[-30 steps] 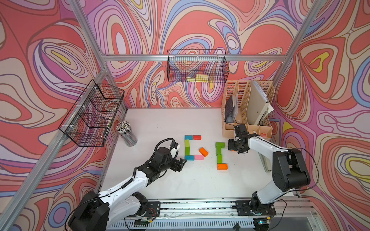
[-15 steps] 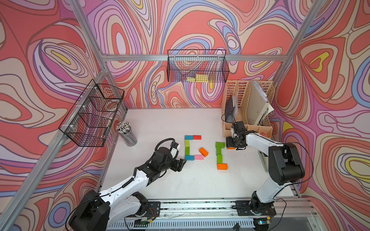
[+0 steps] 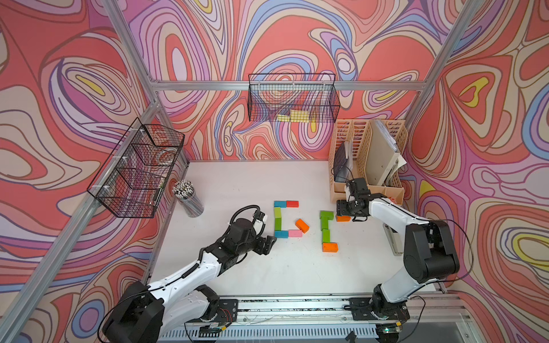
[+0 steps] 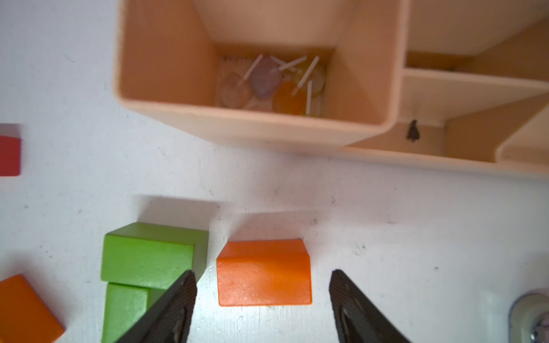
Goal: Assemble the letter c with building blocks
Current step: Assemble the building block at the center of the board.
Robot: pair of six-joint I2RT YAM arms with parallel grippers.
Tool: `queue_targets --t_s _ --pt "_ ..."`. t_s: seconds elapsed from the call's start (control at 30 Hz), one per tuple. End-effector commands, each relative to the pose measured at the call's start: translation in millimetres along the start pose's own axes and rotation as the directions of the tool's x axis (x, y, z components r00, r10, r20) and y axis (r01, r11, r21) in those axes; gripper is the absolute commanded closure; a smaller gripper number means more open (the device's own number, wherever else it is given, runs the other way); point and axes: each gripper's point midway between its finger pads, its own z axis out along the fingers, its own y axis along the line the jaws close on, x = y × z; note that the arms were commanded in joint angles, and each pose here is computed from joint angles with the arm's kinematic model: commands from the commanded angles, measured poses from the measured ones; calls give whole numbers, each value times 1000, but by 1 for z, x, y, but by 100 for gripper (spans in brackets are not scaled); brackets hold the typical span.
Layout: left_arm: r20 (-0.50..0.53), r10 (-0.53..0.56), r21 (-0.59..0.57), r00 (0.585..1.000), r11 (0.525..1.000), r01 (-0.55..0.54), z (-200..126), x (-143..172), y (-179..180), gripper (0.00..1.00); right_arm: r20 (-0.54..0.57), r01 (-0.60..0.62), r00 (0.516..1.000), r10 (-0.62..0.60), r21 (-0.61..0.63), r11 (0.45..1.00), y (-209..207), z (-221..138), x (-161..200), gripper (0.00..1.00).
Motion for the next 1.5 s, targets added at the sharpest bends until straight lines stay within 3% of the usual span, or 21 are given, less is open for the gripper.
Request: queue_targets --t_s 0.0,0.17,0.3,0.7,1.47 --pt "1 17 -4 1000 1000 -17 0 -1 0 17 -3 -49 999 49 48 998 -16 -8 9 28" --pt "5 18 -1 1000 1000 -18 -1 -2 -1 17 -18 -132 991 134 86 988 -38 -5 15 42" --pt "7 17 1 1000 1000 -17 -1 -2 -2 18 -46 -155 986 160 102 983 -48 2 19 44" --pt "3 18 -3 1000 1000 -18 0 -2 -1 18 -102 -171 977 185 133 976 -67 21 27 43" --pt "-4 18 -1 1000 1000 -18 2 -1 -1 17 -139 -156 977 164 71 985 -58 31 31 36"
